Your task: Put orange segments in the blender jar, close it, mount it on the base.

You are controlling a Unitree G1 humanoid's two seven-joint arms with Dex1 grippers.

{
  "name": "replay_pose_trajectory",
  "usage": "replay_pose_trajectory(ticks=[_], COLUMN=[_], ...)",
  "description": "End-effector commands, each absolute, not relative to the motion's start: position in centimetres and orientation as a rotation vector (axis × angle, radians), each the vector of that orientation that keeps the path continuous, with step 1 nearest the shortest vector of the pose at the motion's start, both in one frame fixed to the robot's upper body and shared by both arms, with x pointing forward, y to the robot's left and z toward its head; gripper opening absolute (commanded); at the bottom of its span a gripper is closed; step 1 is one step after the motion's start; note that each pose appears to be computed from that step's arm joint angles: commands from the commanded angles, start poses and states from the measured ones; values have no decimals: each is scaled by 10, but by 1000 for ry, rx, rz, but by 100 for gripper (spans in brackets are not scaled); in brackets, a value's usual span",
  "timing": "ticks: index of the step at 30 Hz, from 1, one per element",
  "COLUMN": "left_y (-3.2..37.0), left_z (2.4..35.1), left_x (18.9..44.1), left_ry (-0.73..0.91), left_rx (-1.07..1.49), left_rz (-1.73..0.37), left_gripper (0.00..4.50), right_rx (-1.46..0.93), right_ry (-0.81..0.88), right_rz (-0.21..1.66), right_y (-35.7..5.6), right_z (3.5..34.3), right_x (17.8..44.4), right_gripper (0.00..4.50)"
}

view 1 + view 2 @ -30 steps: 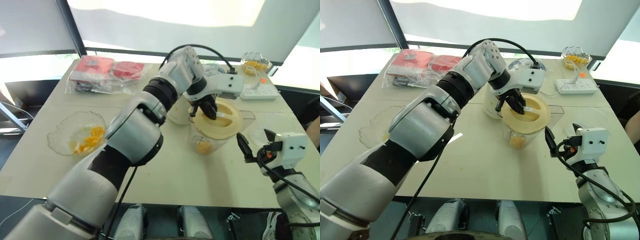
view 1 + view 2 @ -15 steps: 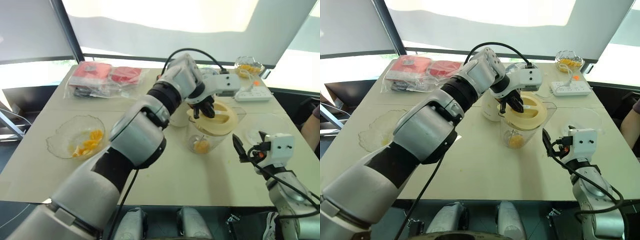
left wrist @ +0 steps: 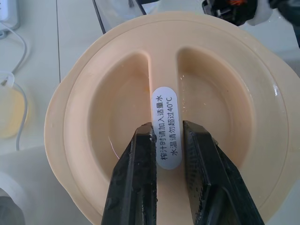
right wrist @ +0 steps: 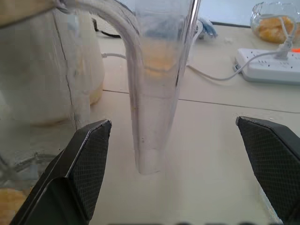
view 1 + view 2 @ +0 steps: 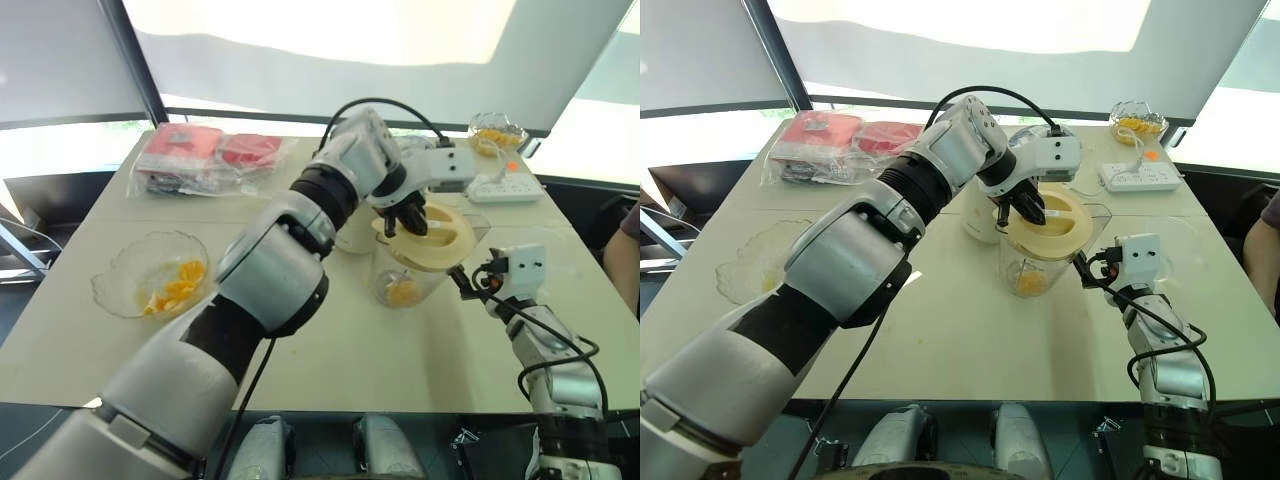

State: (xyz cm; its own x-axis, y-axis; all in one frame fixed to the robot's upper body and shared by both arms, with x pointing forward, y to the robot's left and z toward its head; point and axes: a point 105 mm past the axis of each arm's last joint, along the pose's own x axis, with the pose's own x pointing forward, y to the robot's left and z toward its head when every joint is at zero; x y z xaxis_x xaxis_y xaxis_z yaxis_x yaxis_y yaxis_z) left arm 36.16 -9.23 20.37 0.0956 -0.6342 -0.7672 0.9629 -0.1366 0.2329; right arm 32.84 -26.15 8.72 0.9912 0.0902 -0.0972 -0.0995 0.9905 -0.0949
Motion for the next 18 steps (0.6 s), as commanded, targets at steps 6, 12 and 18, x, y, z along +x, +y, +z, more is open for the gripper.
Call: replay_pose_trajectory(ticks=[6,12,18], left_y=[-70,-65,-62], left_z=[157,156,153], left_x=[367,366,367], left_ry=[644,669,694], left_rx=[953,934,873], left_rz=[-1416,-1429,-1404], left_gripper=[24,24,24], right_rx=[-111,-140,-118], right_ry=[7,7,2], right_rz=[170,149,120], right_y=[-253,-252,-247], right_z=[103,102,106], right_x=[353,350,338], right_gripper=[363,89,89])
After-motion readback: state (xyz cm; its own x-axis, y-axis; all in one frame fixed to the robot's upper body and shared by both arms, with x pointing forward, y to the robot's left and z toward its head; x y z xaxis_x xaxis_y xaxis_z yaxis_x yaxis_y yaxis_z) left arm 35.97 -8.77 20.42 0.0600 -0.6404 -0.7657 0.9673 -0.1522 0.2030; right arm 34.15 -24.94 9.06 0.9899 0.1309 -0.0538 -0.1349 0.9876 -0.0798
